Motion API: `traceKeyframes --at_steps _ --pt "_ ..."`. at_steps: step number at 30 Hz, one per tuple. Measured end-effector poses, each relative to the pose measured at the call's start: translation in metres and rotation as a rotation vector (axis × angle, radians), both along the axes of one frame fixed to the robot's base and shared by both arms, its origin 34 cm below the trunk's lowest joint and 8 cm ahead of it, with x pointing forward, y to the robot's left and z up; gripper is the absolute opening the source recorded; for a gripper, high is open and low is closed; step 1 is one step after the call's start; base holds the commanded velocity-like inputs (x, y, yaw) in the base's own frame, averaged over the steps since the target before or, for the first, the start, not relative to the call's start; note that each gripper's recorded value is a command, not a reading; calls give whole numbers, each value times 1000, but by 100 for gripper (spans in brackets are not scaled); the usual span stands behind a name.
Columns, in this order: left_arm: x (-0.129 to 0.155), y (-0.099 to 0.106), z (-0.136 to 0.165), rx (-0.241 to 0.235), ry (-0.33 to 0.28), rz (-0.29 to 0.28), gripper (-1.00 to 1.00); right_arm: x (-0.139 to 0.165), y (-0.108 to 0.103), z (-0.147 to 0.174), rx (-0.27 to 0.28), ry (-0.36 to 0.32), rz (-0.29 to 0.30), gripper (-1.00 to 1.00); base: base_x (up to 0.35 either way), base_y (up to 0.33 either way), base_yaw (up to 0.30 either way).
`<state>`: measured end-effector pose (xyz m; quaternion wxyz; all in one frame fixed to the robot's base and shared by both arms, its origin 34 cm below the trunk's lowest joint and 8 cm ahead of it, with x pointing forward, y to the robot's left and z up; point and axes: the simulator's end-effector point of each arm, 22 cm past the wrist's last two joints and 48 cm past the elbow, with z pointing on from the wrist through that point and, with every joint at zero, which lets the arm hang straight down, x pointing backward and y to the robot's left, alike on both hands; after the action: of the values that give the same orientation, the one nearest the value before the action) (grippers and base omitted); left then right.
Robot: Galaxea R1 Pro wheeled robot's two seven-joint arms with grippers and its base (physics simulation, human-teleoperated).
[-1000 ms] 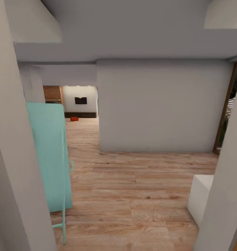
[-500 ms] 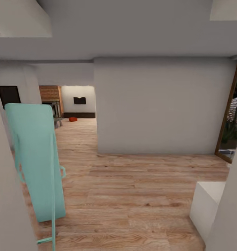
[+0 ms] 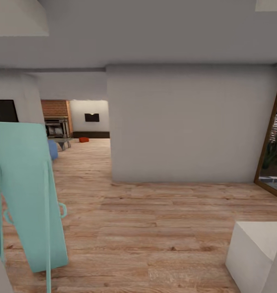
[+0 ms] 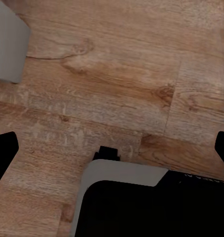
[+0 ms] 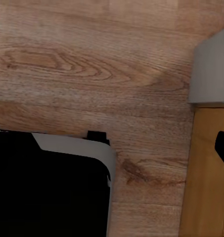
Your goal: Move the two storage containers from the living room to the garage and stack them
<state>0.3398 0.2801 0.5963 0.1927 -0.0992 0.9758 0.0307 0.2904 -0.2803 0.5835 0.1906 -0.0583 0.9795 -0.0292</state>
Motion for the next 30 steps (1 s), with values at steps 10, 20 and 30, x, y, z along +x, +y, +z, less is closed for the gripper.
traceKeyframes --at_steps 10,20,30 --pt "0 0 0 0 1 1 100 0 1 0 1 -1 0 100 324 -2 0" --pt "0 0 0 -1 0 -1 100 0 1 0 1 -1 0 100 324 0 0" --pt "0 0 0 -1 0 0 100 0 -1 0 -1 -1 0 100 324 0 0"
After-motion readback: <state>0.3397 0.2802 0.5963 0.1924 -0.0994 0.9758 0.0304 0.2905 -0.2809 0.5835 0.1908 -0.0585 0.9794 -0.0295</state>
